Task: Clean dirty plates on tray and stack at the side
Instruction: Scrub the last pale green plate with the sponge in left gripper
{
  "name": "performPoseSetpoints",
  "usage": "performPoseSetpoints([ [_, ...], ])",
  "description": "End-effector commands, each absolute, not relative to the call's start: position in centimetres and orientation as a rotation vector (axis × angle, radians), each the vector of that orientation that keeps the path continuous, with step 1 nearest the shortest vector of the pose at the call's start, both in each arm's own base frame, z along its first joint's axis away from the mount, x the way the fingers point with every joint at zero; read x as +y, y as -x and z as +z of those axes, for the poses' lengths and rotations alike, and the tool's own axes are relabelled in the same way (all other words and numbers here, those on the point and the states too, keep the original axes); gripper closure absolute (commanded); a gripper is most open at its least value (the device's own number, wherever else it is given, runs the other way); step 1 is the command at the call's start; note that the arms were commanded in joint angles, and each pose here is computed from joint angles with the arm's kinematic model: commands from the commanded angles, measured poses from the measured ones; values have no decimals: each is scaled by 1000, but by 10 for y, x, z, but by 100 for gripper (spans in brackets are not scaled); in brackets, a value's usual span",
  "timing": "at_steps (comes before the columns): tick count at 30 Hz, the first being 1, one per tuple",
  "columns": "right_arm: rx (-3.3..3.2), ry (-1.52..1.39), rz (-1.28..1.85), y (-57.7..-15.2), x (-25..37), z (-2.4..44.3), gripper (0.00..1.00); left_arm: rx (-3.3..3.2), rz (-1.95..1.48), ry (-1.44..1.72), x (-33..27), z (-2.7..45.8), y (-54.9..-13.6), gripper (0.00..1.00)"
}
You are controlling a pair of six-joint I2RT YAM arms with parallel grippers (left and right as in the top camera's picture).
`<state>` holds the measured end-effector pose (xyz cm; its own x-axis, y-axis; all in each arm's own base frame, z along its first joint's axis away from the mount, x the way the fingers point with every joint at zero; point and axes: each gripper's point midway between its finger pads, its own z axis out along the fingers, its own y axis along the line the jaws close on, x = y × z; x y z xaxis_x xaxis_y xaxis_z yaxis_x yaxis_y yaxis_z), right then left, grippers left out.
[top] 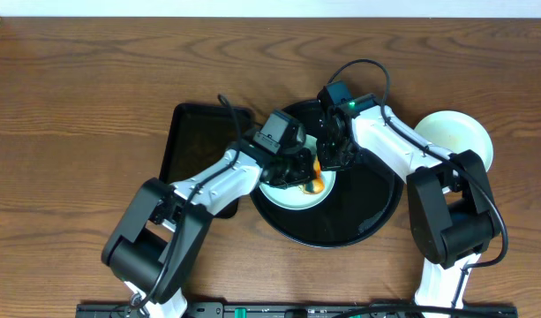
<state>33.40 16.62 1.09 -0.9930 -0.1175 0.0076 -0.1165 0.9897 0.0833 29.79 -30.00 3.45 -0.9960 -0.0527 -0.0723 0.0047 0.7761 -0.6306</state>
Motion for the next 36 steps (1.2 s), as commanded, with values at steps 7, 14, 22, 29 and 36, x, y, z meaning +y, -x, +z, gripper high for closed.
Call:
performPoseSetpoints([
  [7,-3123,-180,-128,-330,167,15,99,2915,-851,84,-291,5,-301,92],
  [14,-3113,-171,-119,-328,165,15,99,2942,-677,68,-262,-6,-305,93],
  [22,-3101,-154,-68,-326,155,15,99,2921,-599,104,-223,0,-324,92],
  [29,-3101,-154,-67,-326,155,15,99,2900,-598,108,-202,23,-327,92],
  [36,-3101,-155,-67,-326,155,15,98,2769,-584,-49,-189,82,-327,92],
])
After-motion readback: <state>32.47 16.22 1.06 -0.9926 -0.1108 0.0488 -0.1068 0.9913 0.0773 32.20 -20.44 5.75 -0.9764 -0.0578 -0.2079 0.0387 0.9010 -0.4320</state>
